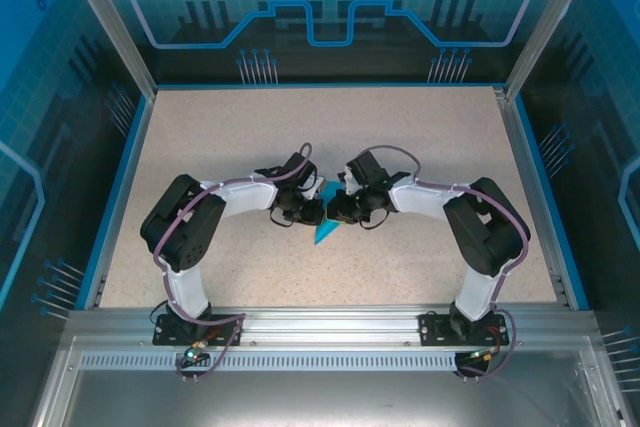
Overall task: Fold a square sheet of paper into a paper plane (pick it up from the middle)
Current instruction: Third fold the triangle at the center of the table.
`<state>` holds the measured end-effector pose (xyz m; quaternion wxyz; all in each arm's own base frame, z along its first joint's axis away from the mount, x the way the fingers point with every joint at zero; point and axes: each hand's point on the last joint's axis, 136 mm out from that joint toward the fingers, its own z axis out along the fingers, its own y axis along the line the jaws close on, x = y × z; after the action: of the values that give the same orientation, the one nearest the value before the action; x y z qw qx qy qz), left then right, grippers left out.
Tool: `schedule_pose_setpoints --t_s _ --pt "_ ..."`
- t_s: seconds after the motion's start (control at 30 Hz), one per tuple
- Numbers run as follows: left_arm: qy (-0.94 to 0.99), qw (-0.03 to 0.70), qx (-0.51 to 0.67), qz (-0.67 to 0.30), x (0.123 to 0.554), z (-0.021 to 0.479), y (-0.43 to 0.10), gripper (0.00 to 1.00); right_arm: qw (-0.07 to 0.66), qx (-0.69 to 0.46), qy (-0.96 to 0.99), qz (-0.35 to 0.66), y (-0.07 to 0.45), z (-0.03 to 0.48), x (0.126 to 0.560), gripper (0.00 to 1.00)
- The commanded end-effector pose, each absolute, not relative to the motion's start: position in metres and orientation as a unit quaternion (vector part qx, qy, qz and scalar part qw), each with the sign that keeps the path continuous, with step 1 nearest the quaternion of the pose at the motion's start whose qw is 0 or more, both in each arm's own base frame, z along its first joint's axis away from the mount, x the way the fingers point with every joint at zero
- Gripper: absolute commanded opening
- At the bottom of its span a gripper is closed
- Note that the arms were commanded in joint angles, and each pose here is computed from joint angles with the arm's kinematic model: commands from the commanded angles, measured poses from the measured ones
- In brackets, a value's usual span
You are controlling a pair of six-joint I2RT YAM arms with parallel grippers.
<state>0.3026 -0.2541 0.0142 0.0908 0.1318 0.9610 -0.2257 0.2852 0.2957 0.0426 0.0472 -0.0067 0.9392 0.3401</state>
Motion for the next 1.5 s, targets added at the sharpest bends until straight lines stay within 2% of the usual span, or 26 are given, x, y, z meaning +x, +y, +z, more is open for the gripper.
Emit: schedule_pose_setpoints --t_s 0.0,0.2,0.5,0.93,1.2,1.47 --pt "0.961 0.077 0.14 -0.224 0.301 0.01 -0.253 0.12 0.045 0.002 0.938 0.345 0.294 0.039 0.284 0.14" --pt "0.961 0.077 0.143 -0.223 0.302 0.011 -0.254 0.12 0.086 0.01 0.933 0.35 0.274 0.068 0.311 0.17" --pt "0.96 0.077 0.143 -0.226 0.303 0.012 -0.256 0.12 0.069 0.006 0.963 0.26 0.256 0.036 0.354 0.16" --pt "0.959 0.089 0.149 -0.226 0.31 0.025 -0.258 0.12 0.035 0.0 0.973 0.229 0.254 0.0 0.354 0.15" --pt "0.961 0.076 0.149 -0.22 0.305 0.013 -0.255 0.12 0.033 -0.001 0.973 0.228 0.253 0.0 0.351 0.15" --pt "0.963 0.063 0.135 -0.224 0.297 0.004 -0.253 0.12 0.047 -0.009 0.967 0.251 0.26 0.021 0.355 0.17"
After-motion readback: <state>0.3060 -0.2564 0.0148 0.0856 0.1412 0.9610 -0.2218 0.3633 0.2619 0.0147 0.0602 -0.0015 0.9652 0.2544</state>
